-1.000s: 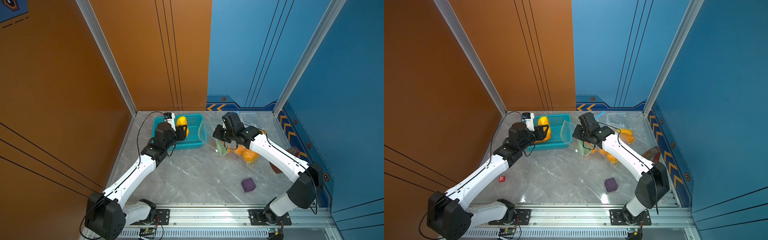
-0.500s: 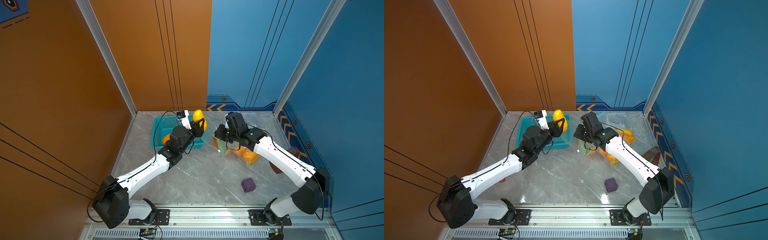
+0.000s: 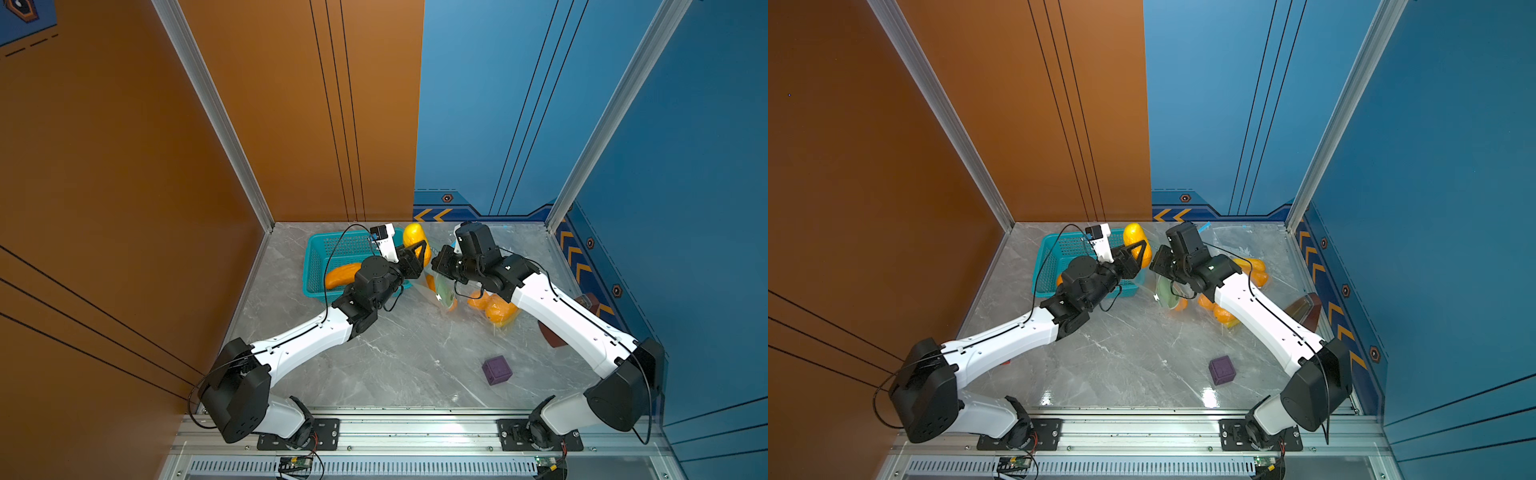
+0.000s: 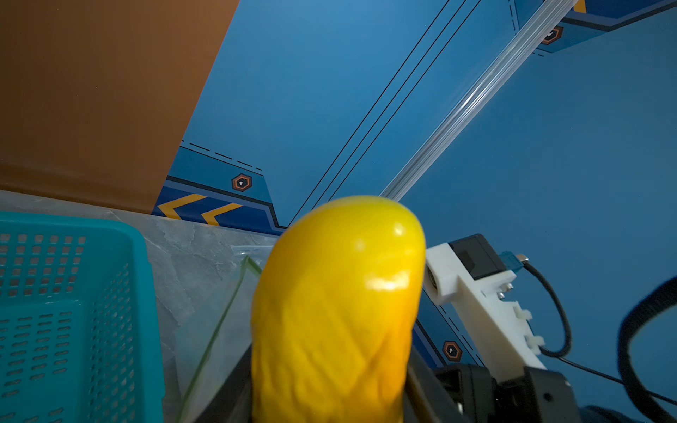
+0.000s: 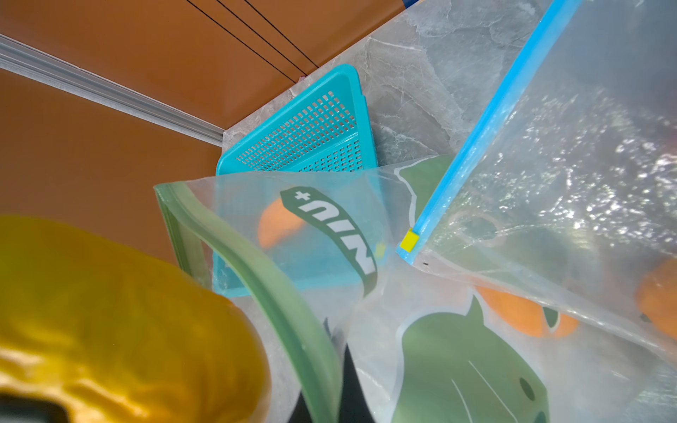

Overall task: Place the mango in a zip-top bag and seal the zipper
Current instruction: Place the mango in the zipper food storage bag.

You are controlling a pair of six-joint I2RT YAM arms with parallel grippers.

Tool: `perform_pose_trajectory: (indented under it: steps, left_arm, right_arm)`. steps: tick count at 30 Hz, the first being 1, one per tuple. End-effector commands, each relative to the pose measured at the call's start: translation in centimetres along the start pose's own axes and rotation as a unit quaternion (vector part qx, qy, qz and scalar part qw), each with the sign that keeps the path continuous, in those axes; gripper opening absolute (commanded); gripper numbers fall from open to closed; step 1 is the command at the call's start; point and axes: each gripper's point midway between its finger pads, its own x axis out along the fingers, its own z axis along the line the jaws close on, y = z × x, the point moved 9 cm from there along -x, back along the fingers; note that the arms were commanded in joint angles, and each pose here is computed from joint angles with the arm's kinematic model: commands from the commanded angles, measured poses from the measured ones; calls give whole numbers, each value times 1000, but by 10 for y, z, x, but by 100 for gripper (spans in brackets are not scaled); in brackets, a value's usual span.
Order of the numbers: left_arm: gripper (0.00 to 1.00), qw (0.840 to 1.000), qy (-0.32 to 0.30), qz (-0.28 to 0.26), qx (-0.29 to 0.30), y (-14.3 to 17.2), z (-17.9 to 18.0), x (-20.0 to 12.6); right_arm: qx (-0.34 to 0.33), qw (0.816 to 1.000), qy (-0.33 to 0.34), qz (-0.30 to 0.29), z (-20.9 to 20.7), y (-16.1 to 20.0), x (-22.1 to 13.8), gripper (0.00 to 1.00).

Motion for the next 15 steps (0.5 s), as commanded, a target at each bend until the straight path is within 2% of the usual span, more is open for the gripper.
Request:
perform_pose_trajectory:
  steps: [1,3,7,10,15]
  left_arm:
    - [50,1000,16,3,-15,5,-4,-5]
    - [60,1000,18,15,-20,13,-4,-6]
    - [62,999,18,31,-31,25,-4,-7]
    - [75,999,19,35,-31,28,-5,-8]
    - [77,999,20,34,-29,28,-6,-9]
  right_arm:
    - [7,1000,-4,-17,0,-6,-6,0]
    - [8,1000,-3,-19,-1,-7,-6,0]
    - [9,1000,-1,-22,-3,-9,-6,0]
    - [10,1000,-2,-22,-3,-10,-7,0]
    - [11,1000,-1,-23,-4,-11,-6,0]
